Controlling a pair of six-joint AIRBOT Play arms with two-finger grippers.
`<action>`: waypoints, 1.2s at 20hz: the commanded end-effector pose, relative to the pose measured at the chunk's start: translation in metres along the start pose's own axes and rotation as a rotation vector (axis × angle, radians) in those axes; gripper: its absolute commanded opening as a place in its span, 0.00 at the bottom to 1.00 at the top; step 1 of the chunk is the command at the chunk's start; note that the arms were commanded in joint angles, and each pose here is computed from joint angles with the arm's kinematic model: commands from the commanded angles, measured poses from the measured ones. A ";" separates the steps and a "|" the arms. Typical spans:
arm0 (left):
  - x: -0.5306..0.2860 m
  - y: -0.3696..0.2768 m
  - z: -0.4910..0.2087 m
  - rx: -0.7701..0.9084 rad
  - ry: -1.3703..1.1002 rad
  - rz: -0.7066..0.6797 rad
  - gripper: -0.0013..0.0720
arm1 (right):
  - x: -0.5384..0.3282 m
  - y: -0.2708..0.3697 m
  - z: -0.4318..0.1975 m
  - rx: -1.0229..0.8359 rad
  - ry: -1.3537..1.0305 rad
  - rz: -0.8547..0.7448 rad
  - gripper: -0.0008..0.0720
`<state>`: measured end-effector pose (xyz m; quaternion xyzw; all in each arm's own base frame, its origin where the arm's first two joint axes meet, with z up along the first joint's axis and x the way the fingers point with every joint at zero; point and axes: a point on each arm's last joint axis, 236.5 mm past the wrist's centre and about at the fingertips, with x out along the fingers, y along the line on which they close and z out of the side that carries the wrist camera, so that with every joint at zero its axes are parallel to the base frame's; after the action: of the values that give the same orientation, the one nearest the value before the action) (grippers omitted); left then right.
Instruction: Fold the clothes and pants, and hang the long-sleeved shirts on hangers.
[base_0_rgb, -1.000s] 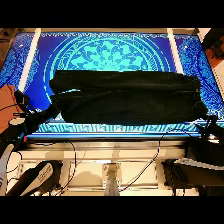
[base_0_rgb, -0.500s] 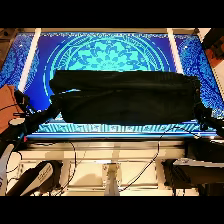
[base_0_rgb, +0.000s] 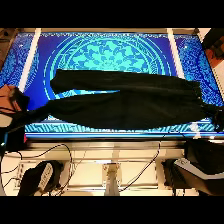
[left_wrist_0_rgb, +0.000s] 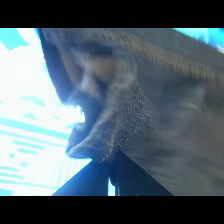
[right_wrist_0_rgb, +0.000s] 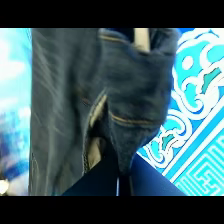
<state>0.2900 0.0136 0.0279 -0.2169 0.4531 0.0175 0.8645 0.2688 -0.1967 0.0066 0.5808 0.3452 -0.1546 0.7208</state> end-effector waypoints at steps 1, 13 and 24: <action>-0.065 0.009 0.048 0.019 -0.194 0.135 0.04 | -0.034 0.024 0.006 0.017 -0.123 0.009 0.05; 0.103 -0.037 0.167 -0.079 -0.048 -0.189 0.04 | 0.037 0.133 0.076 0.041 -0.153 0.088 0.05; 0.167 -0.031 0.288 -0.538 -0.585 -0.180 0.06 | 0.164 0.166 0.130 0.444 -0.209 0.176 0.14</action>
<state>0.5894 0.0185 0.0339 -0.3912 0.2767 0.0125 0.8776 0.4956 -0.2291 0.0354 0.6917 0.2158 -0.2147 0.6549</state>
